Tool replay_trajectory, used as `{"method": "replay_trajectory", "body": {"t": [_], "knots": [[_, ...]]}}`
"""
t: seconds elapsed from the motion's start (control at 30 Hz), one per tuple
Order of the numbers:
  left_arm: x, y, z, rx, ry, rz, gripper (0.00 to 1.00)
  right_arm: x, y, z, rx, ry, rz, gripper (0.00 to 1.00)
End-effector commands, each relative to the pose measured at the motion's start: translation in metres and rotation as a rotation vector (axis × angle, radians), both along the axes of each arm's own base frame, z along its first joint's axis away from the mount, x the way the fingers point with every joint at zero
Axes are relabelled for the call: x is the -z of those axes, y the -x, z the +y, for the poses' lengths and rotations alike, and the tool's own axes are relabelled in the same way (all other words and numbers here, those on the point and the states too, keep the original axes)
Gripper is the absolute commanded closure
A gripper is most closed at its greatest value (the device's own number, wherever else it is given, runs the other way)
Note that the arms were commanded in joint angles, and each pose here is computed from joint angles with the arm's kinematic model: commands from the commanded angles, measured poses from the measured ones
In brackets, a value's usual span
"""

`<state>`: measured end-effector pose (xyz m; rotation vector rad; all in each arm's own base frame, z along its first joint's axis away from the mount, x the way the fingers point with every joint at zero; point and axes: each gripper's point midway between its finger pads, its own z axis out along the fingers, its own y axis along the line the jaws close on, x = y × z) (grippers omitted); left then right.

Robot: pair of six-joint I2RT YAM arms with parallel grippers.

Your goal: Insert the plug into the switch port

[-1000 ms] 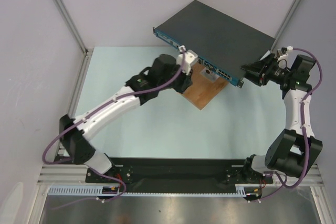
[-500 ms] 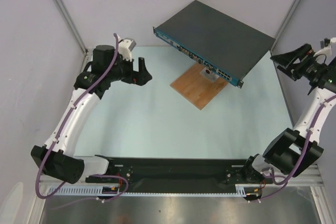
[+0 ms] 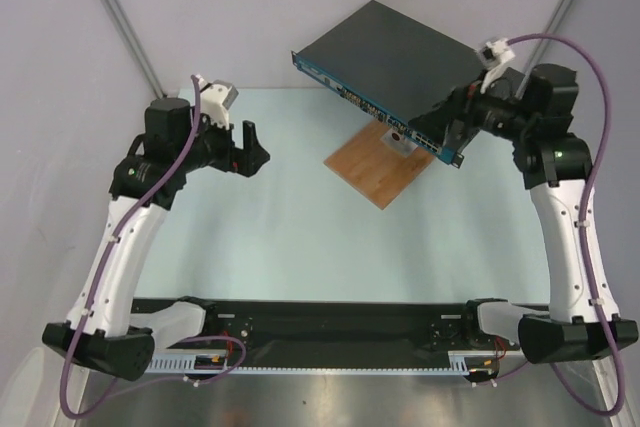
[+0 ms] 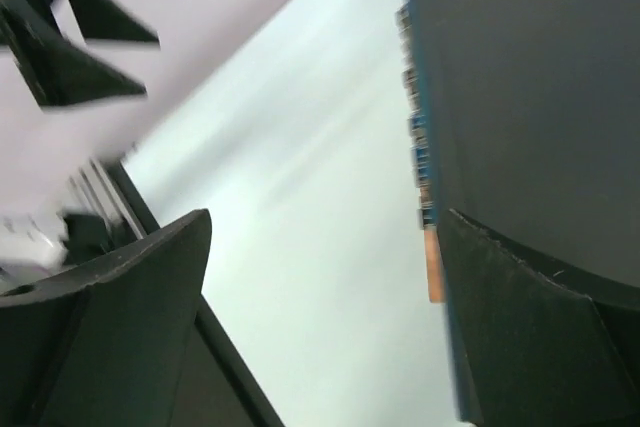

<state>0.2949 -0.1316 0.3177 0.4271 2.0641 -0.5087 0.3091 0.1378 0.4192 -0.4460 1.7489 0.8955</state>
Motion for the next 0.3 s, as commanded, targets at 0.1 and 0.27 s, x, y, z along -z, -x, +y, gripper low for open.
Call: {"method": "replay_trajectory", "body": {"t": [0.1,0.27], "knots": [[-0.002,0.022,-0.006,0.076,-0.058,-0.061,0.00,0.017,0.024,0.029,-0.084,0.256,-0.157,0.00],[-0.007,0.012,0.000,0.039,-0.068,-0.078,0.00,0.003,0.019,0.024,-0.053,0.241,-0.197,0.00]]}}
